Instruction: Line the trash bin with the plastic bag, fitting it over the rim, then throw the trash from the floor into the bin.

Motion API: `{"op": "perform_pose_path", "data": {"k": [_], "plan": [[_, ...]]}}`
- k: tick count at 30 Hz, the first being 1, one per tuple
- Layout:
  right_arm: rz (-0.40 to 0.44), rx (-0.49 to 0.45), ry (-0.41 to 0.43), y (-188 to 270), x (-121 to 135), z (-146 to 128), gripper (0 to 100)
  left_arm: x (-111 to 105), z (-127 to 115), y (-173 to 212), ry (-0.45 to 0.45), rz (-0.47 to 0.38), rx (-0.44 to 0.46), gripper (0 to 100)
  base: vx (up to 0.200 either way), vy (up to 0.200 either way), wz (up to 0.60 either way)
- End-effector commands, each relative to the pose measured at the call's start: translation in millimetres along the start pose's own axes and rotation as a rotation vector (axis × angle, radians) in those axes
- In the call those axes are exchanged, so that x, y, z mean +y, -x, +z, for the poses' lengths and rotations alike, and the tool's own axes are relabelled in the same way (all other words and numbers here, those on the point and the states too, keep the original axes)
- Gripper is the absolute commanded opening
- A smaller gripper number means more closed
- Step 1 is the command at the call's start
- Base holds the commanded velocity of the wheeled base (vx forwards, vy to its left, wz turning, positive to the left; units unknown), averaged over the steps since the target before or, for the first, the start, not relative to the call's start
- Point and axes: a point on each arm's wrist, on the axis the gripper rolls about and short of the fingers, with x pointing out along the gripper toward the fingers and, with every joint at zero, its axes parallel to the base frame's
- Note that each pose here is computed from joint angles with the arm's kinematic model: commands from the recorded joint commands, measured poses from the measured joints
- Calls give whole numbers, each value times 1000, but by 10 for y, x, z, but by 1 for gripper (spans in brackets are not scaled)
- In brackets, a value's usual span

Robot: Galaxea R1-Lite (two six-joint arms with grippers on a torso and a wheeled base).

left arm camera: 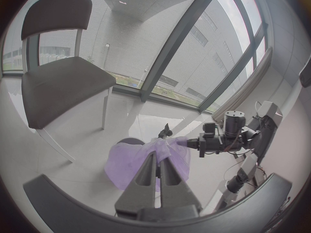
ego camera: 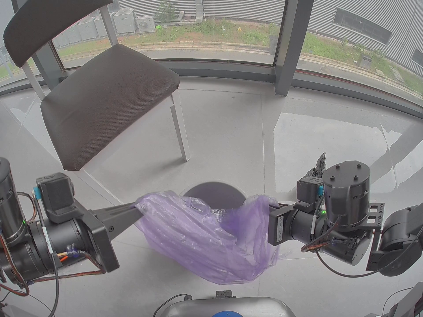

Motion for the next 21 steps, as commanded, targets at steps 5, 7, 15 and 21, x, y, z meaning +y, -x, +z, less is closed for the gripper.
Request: {"op": "perform_pose_path", "data": {"k": [5, 7, 15, 21], "plan": [[-43, 54, 7, -267, -40, -118, 0, 63, -85, -56, 27, -40, 12, 0, 0, 0, 0], [-59, 63, 2, -324, -78, -133, 0, 96, -86, -128, 35, -45, 12, 0, 0, 0, 0], [-61, 67, -32, -434, -232, -82, 0, 235, -145, -475, 104, -98, -22, 0, 0, 0, 0], [-71, 56, -96, -494, -363, -69, 0, 250, -178, -691, 162, -117, -59, 0, 0, 0, 0]]}}
